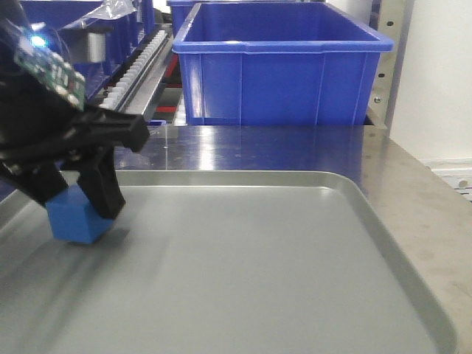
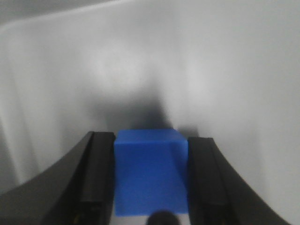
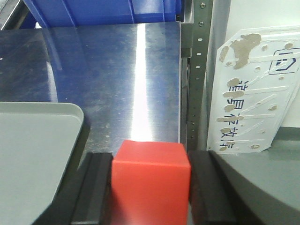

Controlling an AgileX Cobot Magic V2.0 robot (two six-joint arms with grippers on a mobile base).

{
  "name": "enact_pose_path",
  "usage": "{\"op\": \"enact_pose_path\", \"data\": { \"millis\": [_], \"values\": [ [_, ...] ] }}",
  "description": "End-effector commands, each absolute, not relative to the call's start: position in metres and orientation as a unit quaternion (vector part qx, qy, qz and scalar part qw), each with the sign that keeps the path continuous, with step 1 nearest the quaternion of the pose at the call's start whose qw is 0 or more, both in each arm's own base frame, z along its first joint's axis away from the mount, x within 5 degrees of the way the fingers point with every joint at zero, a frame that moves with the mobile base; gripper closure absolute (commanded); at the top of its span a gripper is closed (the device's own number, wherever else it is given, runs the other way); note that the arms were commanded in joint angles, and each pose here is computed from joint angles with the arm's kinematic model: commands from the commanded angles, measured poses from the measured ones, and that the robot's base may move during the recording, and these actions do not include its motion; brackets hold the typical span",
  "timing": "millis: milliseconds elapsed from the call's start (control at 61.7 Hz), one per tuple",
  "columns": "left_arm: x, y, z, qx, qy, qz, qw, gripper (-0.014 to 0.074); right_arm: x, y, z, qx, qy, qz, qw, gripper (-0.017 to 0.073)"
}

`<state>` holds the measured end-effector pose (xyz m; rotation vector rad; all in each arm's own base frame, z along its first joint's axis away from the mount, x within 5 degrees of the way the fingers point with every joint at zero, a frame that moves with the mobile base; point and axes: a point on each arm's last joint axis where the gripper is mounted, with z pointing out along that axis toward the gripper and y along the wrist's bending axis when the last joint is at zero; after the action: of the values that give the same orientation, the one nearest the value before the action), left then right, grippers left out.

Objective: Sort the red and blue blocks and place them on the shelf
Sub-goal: 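Lift the blue cube off the tray with the left gripper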

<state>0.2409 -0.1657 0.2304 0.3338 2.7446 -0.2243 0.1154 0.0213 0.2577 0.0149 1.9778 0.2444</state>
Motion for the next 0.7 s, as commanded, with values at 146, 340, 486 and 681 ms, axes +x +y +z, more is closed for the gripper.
{"op": "enact_pose_path", "data": {
  "millis": [146,340,486,681],
  "values": [
    [0.238,-0.149,0.281,0.124,0.945,-0.093,0.287,0.0469,0.119,0.021,0.275,0.001,0.8,0.105,0.591,0.051],
    [0.232,-0.12,0.314,0.093,0.927,-0.094,0.352,0.0469,0.119,0.021,0.275,0.001,0.8,0.105,0.591,0.051],
    [0.223,-0.095,0.337,0.061,0.913,-0.091,0.394,0.0469,0.119,0.021,0.275,0.001,0.8,0.105,0.591,0.051],
    [0.2,-0.062,0.353,0.019,0.895,-0.079,0.438,0.0469,0.119,0.021,0.275,0.001,0.8,0.105,0.591,0.051]
  ]
}}
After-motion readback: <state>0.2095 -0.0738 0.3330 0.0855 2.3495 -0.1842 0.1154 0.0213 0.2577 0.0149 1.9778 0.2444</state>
